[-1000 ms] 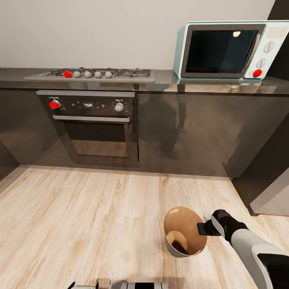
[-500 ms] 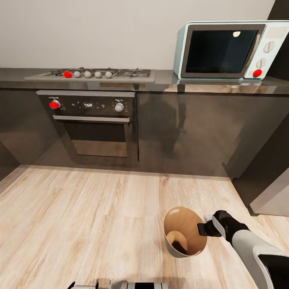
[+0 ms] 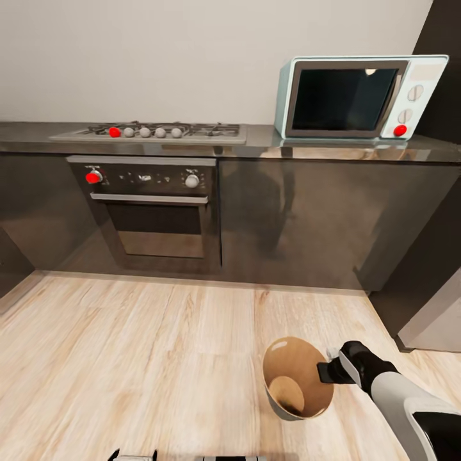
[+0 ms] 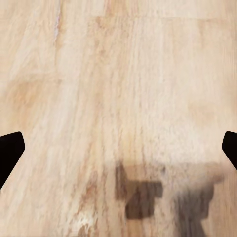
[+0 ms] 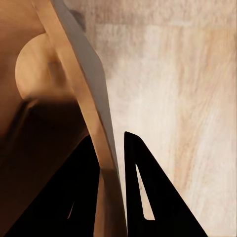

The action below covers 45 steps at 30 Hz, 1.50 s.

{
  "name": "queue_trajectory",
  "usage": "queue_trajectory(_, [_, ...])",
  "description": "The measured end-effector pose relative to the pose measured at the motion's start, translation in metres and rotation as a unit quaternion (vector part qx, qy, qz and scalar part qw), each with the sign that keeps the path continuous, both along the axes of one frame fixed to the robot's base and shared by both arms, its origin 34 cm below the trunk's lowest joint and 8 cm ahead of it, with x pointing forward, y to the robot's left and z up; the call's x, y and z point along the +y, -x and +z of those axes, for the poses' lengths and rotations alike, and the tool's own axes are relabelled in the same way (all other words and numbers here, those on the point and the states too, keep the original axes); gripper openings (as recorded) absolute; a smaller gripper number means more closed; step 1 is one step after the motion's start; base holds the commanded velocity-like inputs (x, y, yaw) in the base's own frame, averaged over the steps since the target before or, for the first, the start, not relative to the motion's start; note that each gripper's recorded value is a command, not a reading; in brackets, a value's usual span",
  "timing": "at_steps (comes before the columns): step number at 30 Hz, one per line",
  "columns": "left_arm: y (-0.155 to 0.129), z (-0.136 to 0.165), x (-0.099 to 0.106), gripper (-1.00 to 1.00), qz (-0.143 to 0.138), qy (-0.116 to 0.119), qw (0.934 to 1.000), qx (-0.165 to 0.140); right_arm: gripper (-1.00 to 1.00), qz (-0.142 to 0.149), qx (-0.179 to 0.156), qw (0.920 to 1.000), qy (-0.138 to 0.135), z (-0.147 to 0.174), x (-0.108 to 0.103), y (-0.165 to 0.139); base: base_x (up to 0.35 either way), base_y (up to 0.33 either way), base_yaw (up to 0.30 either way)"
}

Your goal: Put the three can of soda from the living room inside the tash can in the kitchen.

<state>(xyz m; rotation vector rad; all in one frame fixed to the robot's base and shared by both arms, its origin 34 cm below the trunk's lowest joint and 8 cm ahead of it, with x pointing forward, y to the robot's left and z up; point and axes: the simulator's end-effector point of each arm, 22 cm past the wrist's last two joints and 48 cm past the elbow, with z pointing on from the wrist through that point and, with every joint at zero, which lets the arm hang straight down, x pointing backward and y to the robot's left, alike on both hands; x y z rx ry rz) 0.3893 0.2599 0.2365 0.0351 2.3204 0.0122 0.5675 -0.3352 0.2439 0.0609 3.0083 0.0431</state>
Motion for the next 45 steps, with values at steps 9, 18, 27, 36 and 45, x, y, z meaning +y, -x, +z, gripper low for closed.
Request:
queue_trajectory(9, [-0.009,0.012,0.000,1.00,-0.001,0.000,0.9998,-0.018,-1.00,0.006,-0.051,0.9987,0.002,0.017,0.000,-0.017,0.000,0.000,0.000])
queue_trajectory(18, [-0.018,0.024,0.000,1.00,-0.001,0.000,0.9994,-0.035,-1.00,0.008,-0.065,0.9979,0.005,0.029,-0.002,-0.016,0.000,0.000,0.000])
queue_trajectory(27, [-0.025,0.035,0.000,1.00,-0.001,0.000,0.9987,-0.050,-1.00,0.012,-0.096,0.9953,0.007,0.038,-0.004,-0.015,0.000,0.000,0.000])
queue_trajectory(36, [-0.032,0.047,0.000,1.00,0.000,0.000,0.9978,-0.067,-1.00,0.014,-0.126,0.9920,0.006,0.051,-0.004,-0.019,0.000,0.000,0.000])
queue_trajectory(45, [-0.040,0.061,0.000,1.00,0.000,0.000,0.9964,-0.085,-1.00,0.019,-0.157,0.9874,0.007,0.063,-0.002,-0.021,0.000,0.000,0.000])
